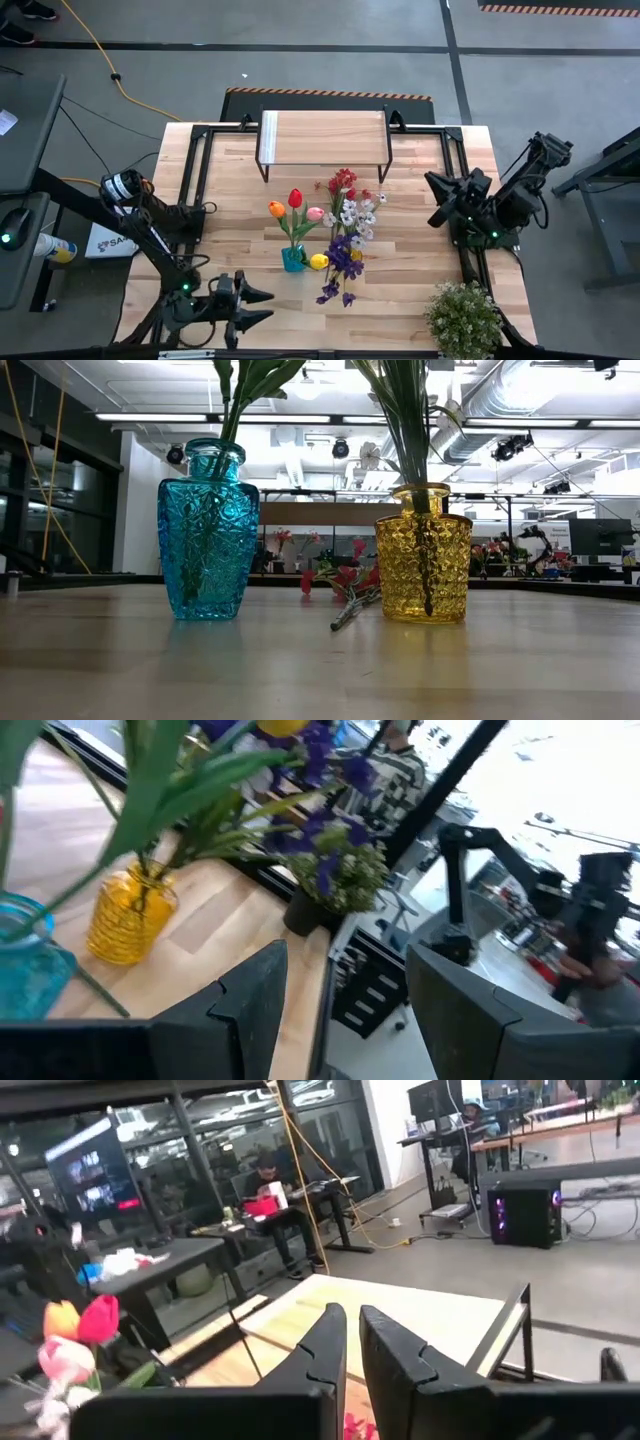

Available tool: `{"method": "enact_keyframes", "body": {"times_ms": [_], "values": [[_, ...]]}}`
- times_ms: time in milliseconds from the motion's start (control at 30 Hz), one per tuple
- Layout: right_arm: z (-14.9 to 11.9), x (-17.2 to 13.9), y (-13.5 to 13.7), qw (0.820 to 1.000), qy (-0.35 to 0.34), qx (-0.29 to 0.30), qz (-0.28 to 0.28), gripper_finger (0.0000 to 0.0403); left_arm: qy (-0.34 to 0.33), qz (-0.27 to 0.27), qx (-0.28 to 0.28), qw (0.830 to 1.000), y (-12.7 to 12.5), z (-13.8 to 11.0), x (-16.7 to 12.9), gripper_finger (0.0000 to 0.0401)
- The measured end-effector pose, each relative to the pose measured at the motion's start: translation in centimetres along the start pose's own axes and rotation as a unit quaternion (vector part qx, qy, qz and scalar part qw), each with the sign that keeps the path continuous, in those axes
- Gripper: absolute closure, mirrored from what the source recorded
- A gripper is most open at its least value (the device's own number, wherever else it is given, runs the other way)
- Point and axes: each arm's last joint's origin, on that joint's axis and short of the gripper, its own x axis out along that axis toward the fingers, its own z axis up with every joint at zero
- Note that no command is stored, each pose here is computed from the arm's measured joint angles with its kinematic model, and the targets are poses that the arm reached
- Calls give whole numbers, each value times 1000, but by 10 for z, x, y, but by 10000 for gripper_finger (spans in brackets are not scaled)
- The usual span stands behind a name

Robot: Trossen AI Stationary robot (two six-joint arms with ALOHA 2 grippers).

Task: Pick and place flowers into a vace then onto a shelf
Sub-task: Put the red flowers into the yellow vase

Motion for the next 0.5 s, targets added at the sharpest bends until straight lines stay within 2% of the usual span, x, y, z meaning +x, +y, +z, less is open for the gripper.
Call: {"method": "enact_keyframes", "body": {"times_ms": [267,500], "values": [[1,0,0,1000,1,-16,-3,380,-9,21,11,1000,7,3,12,162],[4,0,-2,997,1,-73,-2,379,-7,18,10,1000,7,3,12,162]]}}
